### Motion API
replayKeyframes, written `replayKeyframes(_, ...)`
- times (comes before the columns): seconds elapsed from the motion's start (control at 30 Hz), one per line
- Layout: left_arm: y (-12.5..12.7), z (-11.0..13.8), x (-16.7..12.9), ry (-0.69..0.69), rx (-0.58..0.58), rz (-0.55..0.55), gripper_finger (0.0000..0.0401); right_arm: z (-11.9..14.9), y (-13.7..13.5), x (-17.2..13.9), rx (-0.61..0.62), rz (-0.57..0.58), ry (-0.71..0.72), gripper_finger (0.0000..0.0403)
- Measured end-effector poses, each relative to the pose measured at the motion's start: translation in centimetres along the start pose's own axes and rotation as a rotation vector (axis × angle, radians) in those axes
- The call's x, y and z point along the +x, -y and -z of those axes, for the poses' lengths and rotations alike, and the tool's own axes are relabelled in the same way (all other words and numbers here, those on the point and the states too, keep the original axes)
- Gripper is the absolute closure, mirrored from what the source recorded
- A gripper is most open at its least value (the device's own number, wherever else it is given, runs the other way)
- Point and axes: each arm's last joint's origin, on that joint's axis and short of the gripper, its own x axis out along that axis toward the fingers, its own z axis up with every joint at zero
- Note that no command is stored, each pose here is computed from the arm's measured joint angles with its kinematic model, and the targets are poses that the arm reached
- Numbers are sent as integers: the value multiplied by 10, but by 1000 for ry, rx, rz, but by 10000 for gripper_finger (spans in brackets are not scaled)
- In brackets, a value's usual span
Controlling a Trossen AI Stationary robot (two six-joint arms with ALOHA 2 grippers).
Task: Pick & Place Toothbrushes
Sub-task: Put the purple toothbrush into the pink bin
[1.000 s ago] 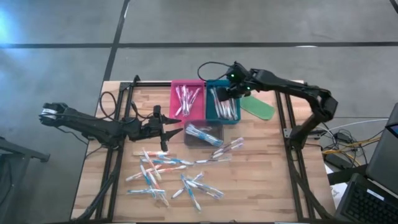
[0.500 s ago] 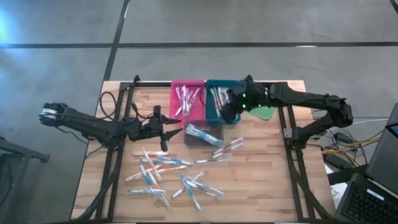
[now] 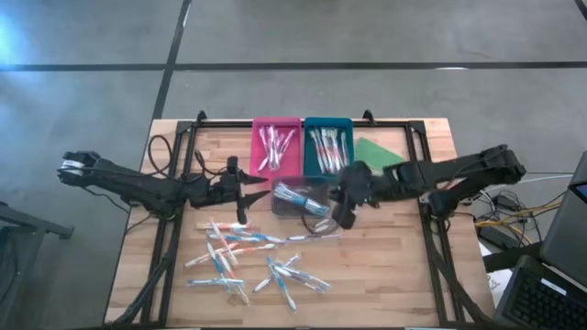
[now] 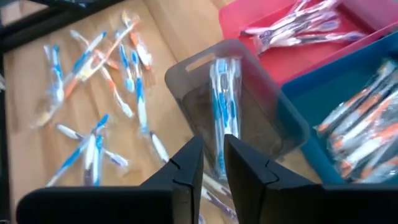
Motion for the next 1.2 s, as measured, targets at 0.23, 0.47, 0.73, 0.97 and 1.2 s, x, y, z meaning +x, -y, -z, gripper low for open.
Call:
replayKeyframes(0.23,1,1,0,-6,-21,37,236,36,-26,-5,-134,117,96,359)
replayKeyframes(0.47,4,4,0,-37,-13,131,236,69,-37,-3,-238,116,63,353)
replayKeyframes(0.73,15,12,3,-168,17,291,236,97,-25,14,-288,182,9,359)
replayKeyframes(0.97,47,24,17,-276,85,396,236,105,-12,24,-204,341,129,381)
replayKeyframes(1.2,103,34,33,-407,201,553,236,108,-4,27,-222,456,230,393)
